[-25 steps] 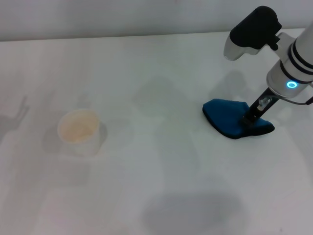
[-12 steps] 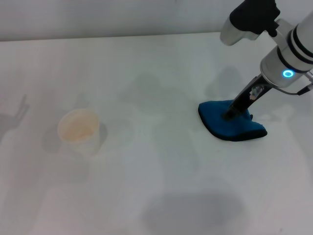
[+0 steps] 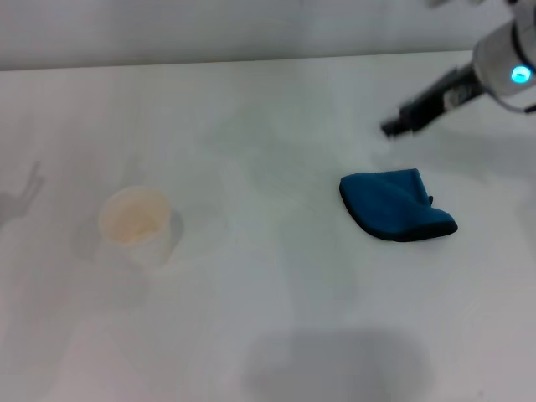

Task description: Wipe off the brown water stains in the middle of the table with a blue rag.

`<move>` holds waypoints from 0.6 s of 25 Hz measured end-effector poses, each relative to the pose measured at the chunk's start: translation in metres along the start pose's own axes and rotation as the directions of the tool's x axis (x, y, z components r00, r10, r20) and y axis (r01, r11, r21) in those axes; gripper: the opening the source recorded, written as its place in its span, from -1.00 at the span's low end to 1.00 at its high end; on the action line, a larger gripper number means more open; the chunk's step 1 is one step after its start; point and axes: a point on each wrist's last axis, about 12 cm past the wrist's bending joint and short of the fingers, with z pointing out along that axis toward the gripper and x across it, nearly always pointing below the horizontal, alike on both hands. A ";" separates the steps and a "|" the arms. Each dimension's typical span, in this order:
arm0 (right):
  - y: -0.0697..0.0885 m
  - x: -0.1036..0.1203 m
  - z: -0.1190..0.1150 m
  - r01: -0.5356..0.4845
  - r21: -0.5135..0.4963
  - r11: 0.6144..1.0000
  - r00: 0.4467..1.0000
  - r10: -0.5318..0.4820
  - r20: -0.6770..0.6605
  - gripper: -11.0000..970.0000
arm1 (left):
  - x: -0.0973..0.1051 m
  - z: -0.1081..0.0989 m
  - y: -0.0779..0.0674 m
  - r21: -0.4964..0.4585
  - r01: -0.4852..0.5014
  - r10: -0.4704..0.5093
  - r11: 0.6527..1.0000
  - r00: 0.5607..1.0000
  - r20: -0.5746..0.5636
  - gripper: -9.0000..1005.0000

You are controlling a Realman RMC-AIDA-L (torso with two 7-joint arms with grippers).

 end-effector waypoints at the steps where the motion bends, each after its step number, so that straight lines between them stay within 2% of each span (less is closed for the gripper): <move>1: -0.005 0.001 -0.003 -0.017 0.012 1.000 0.999 0.016 0.039 -0.12 | 0.000 0.001 0.000 0.000 -0.001 0.001 1.000 1.000 -0.002 0.75; 4: -0.021 0.006 -0.012 -0.059 0.033 0.998 0.988 0.053 0.148 -0.12 | -0.001 0.002 0.001 0.001 -0.003 0.003 1.000 1.000 -0.002 0.75; 9: -0.040 0.027 -0.022 -0.131 0.031 0.991 0.940 0.114 0.323 -0.12 | -0.002 0.004 0.001 0.004 -0.006 0.006 1.000 1.000 0.007 0.75; 15: -0.056 0.062 -0.032 -0.189 -0.005 0.982 0.810 0.159 0.564 -0.12 | -0.004 0.006 0.001 0.006 -0.009 0.009 1.000 1.000 0.014 0.75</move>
